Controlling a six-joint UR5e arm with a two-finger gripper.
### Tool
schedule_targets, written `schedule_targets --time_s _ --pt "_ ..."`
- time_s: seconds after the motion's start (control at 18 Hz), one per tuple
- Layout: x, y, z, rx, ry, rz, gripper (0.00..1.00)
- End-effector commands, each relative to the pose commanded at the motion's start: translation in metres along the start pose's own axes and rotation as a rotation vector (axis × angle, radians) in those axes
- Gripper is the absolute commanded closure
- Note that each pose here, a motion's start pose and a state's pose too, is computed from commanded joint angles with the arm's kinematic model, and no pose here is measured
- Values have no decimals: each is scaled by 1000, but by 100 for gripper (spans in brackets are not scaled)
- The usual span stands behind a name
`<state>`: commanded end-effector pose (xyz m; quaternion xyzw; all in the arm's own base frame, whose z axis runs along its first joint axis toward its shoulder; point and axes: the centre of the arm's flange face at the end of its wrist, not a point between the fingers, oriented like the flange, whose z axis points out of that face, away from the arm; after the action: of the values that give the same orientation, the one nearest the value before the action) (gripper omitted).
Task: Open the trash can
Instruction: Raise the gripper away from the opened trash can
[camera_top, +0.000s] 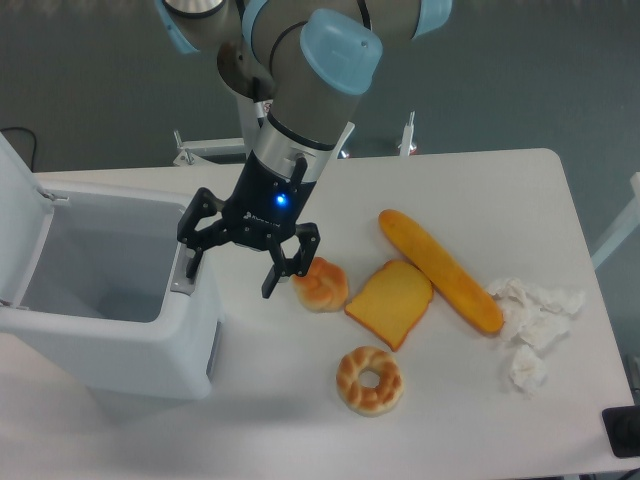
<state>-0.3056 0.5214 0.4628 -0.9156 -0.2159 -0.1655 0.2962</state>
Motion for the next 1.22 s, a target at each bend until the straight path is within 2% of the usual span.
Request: schedule_targets --time_s 0.44,0.72,0.89,1.06,1.22 --pt "1 -13 -17 33 -22 17 0" --pt "-6 -18 -33 20 -189 45 0" --pt "-2 -18 -43 17 -239 103 0" --pt "-3 -16 -51 -5 -301 205 0" --pt "-10 -10 -62 -85 -440 373 0"
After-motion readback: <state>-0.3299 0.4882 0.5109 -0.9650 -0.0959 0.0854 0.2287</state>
